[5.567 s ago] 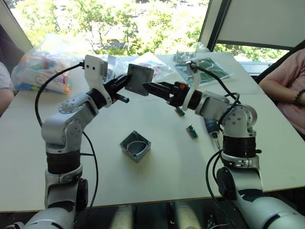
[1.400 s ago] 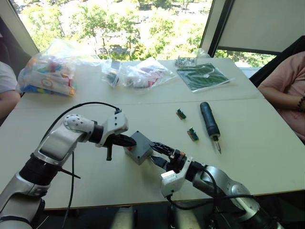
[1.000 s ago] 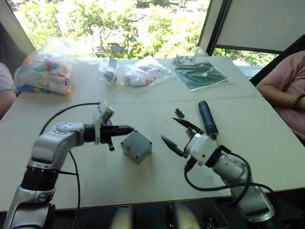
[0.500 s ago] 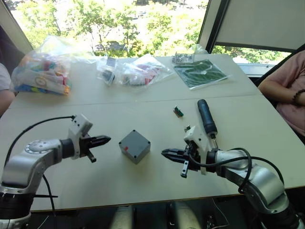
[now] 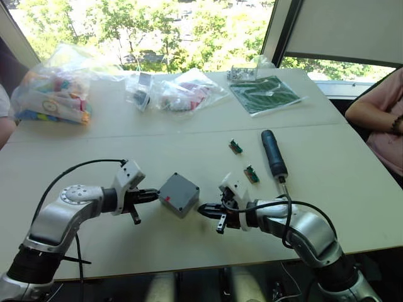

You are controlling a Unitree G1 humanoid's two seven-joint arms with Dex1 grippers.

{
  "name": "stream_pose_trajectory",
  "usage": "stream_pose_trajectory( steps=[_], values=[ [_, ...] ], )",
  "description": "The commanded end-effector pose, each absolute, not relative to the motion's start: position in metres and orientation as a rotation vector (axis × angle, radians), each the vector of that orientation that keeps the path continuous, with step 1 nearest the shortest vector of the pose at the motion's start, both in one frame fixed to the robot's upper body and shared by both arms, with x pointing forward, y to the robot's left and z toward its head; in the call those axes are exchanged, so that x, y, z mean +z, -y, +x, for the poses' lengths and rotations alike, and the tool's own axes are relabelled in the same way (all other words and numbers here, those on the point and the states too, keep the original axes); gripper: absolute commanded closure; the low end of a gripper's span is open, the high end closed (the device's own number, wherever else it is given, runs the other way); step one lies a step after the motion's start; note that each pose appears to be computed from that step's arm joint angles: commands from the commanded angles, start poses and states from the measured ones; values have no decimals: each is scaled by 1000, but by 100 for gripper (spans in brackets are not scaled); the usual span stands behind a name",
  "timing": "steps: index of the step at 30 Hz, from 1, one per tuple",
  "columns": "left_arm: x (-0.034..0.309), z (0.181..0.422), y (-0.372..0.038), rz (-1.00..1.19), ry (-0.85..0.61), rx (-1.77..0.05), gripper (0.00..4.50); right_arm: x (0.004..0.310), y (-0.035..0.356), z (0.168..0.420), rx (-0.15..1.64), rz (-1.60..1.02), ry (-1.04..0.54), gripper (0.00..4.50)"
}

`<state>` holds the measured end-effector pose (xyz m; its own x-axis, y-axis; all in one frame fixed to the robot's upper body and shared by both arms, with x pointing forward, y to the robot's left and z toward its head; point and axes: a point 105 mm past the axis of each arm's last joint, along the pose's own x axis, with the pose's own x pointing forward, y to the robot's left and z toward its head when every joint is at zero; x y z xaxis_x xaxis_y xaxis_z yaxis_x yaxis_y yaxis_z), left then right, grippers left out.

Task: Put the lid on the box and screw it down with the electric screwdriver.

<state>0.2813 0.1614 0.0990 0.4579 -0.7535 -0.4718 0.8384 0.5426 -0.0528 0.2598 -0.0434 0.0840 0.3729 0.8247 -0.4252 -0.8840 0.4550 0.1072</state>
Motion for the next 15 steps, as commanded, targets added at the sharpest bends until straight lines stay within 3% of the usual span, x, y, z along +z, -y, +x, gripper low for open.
stream_pose_trajectory(
  steps=[1,15],
  values=[
    [112,279,-130,203,-398,-1095,450,104,51,285,983,-169,-345,443],
    [111,294,-113,178,-353,-1068,450,111,68,305,910,-197,-326,443]
  ],
)
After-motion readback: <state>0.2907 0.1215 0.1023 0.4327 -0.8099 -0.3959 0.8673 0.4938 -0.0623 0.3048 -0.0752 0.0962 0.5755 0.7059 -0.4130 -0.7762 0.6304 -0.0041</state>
